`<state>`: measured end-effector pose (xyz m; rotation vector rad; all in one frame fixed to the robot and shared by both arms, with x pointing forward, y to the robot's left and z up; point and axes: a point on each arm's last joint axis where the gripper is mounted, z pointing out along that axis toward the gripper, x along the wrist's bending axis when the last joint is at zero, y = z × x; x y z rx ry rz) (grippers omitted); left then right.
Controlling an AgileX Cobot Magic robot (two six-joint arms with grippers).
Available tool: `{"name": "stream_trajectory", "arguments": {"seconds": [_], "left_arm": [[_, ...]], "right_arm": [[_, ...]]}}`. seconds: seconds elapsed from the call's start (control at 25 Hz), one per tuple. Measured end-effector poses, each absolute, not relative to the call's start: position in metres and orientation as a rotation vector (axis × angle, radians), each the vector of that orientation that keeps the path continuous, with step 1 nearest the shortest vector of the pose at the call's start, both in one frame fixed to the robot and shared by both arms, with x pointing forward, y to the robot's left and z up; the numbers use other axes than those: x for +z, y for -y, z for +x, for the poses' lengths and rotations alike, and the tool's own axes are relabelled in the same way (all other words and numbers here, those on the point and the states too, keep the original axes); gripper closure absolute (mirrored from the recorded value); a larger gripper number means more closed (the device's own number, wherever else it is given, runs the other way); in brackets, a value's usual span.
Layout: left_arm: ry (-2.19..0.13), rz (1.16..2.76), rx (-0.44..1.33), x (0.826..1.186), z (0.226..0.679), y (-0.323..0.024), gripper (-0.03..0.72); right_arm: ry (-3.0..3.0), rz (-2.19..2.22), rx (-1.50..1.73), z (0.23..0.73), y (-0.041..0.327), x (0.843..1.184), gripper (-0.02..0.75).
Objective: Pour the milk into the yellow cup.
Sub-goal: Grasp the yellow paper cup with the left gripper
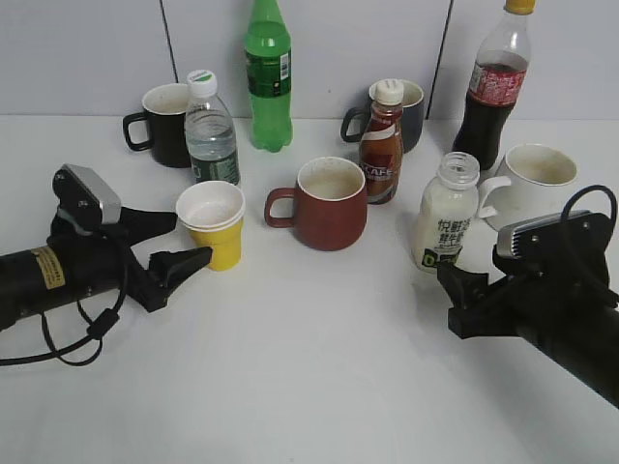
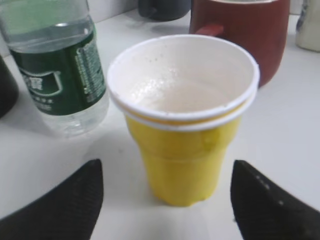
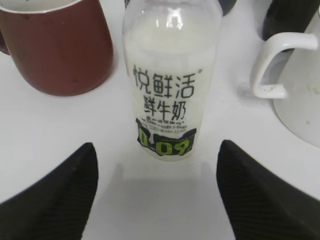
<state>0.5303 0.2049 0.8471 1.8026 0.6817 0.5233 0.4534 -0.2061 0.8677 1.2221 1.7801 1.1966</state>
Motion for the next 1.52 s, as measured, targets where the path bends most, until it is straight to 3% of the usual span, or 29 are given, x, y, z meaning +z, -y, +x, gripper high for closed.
{"name": "stream_trajectory", "arguments": {"seconds": [0.36,1.04,1.32,1.52], "left_arm": [[-0.633,1.757,0.413,0.836,0.556,-0.193,0.073],[-0.570,1.718,0.367,0.820,0.571,-0.160,0.083],[-0.612,1.696,0.397,0.821,0.575,-0.161,0.184],[-0.612,1.696,0.397,0.821,0.575,-0.161,0.258]], "right_arm": [[-1.771,1.231,1.190,0.454,0.207,0.868,0.179],[-1.688,1.210,1.240,0.474,0.199,0.876,0.178],[-1.700,1.211,1.234,0.479,0.197,0.871,0.177],[-1.740,1.215,1.216,0.488,0.191,0.855,0.125]]}}
